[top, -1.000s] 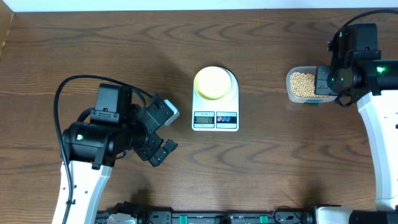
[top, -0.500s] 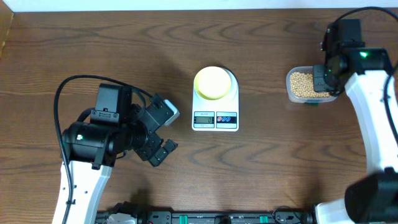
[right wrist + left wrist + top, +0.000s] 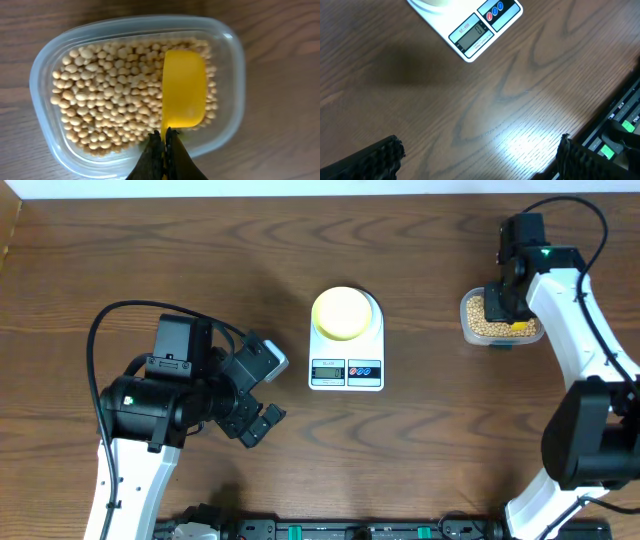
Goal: Scoop item into bowl and weigh 50g on scale
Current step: 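Dip the scoop into the soybeans and drag it through them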
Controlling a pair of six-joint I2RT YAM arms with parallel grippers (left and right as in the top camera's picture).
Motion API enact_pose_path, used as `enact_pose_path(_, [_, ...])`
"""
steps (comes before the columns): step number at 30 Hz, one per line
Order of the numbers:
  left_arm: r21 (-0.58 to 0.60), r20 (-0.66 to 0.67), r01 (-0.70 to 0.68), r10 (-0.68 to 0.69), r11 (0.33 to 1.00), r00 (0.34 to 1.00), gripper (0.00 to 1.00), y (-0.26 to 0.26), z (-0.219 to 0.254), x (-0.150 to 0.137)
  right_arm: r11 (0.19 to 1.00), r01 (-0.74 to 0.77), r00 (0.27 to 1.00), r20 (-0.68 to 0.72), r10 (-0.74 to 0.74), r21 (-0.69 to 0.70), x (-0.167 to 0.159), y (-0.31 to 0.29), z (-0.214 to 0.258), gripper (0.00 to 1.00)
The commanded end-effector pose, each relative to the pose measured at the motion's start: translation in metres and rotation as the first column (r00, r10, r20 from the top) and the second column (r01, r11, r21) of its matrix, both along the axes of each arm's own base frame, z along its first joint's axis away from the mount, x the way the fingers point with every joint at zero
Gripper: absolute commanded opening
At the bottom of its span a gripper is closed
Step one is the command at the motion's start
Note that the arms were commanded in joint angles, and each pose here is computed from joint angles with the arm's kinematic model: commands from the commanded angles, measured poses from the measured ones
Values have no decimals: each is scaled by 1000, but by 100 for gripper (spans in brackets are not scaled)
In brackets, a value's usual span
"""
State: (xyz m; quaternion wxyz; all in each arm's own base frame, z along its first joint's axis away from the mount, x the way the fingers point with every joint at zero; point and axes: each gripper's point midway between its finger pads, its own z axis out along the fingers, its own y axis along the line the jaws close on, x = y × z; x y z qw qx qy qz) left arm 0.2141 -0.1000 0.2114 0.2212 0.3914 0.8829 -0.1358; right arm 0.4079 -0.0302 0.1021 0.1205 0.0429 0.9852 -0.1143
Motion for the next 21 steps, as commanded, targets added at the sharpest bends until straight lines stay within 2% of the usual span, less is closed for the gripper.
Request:
enact_pose_path(1, [-14, 15, 11, -10, 1000, 1000, 100, -2, 6, 0, 990, -37, 999, 13, 36, 134, 6, 26, -2, 1])
enact_pose_path(12, [-14, 15, 10, -10, 1000, 1000, 100, -2, 6, 0, 960, -32, 999, 3, 33, 279, 2, 36, -3, 1])
enact_pose_path(21, [-14, 15, 11, -10, 1000, 1000, 100, -2, 6, 0, 885, 11, 1000, -10, -7, 465, -4, 27, 1, 1])
